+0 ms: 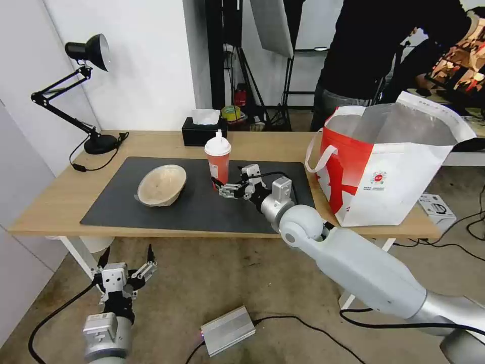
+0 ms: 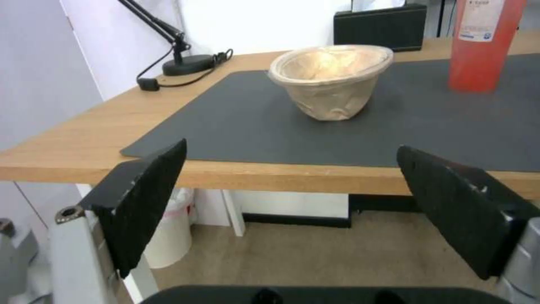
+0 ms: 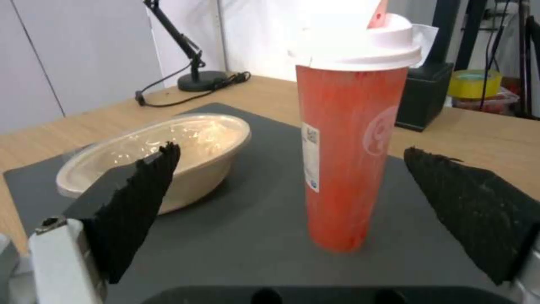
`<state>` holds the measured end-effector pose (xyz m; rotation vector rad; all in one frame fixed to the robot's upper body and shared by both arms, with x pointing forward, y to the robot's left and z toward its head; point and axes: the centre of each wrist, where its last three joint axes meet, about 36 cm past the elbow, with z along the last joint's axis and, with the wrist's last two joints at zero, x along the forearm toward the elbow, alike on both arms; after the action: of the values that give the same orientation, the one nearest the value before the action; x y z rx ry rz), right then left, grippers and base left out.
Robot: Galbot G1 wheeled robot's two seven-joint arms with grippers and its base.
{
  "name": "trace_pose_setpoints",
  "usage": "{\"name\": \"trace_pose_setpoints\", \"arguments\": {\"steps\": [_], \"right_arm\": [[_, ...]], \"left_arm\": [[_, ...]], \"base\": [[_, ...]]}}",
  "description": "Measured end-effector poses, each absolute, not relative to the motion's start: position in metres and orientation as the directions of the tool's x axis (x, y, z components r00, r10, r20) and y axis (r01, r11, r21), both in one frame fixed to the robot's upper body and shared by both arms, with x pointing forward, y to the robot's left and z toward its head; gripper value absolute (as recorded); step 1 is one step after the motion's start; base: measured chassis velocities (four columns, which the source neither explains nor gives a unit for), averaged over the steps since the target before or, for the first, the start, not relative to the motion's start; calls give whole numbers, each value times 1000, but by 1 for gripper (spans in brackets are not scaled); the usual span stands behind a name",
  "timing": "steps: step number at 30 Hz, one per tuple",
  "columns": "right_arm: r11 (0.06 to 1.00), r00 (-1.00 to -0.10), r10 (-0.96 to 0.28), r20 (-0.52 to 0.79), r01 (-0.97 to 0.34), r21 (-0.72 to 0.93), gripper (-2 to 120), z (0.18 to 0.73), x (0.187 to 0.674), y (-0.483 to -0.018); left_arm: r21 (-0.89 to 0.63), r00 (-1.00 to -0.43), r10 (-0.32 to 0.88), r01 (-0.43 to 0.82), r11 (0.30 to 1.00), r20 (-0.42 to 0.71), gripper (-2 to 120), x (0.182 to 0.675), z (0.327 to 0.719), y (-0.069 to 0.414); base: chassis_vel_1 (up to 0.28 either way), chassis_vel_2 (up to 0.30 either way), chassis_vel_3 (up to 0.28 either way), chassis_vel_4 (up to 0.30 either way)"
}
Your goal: Pick up the trash from the table and place it into the takeout bag.
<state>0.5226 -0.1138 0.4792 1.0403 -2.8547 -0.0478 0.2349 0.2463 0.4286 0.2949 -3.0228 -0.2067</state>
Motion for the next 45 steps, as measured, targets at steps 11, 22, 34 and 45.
{"name": "trace_pose_setpoints", "arguments": {"steps": [11,22,34,45], "right_arm": [[779,-774,-627,91,-624,63,100,474,531,-111],[811,-805,-585,97,-581,67,100,469,546,-121],[824,-818,-567,94,-561,84,100,461,564,-115],[820,-813,-572,106,-566,86,100,456,568,-105]], "left_arm": [[145,-976,-204,-191,971,80,100,234,430,247],[144,-975,-207,-195,970,76,100,234,430,248],[146,-975,-209,-196,970,77,100,235,429,249],[144,-975,-211,-198,969,76,100,236,428,250]], "base": [[0,0,0,0],[0,0,0,0],[0,0,0,0],[0,0,0,0]]}}
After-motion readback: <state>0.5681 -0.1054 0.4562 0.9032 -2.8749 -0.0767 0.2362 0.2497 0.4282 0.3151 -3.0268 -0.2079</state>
